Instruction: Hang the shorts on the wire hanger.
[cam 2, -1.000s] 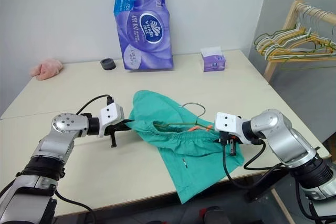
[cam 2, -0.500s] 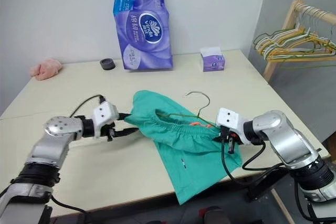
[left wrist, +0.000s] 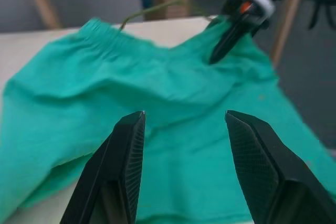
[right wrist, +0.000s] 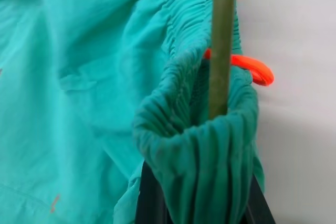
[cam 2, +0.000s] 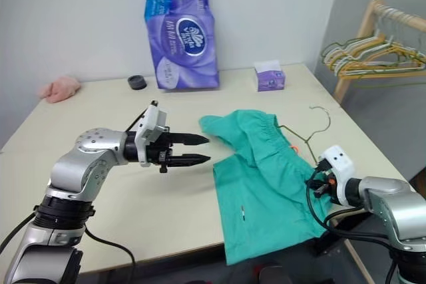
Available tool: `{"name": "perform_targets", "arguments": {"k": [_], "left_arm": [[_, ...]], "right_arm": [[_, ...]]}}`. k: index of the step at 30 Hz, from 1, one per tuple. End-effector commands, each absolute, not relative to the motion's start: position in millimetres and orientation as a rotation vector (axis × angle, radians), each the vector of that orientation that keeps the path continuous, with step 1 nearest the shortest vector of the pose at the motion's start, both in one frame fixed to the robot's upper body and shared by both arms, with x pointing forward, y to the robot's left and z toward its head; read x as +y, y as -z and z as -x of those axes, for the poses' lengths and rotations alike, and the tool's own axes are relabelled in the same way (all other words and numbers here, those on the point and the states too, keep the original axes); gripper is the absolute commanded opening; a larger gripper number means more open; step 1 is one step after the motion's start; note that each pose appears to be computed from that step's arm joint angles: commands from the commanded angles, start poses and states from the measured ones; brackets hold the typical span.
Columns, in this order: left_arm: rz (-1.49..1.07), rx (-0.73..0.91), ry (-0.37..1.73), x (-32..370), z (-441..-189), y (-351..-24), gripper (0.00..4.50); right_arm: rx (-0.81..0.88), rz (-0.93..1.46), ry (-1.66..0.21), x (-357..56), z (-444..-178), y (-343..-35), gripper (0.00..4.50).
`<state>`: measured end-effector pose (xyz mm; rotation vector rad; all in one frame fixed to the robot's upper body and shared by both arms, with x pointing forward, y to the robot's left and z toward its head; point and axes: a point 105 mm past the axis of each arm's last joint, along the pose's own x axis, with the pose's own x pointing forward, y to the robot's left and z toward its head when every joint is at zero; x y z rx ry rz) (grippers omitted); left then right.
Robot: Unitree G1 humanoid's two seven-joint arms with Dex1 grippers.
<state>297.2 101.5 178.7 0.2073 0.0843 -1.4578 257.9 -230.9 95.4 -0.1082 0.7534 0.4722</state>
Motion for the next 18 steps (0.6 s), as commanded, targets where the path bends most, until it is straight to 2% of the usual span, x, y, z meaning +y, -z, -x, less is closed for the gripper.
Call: {"name": "perform_targets", "arguments": {"k": [1,7,11,18], "left_arm": [[-0.184,-0.003,1.598,73,-289,-201,2.55],[-0.21,-0.084,1.679,44,-287,-213,2.55],[-0.342,-0.208,1.671,9,-293,-218,2.55],[-0.393,-0.352,1.67,-29,-292,-235,2.55]], "right_arm": [[0.747,0.043,-0.261,-269,-245,-124,0.0],[0.699,-0.015,-0.059,-309,-234,-141,0.0],[0.593,-0.049,0.193,-359,-237,-174,0.0],[0.497,-0.121,0.403,-404,-252,-228,0.0]]}}
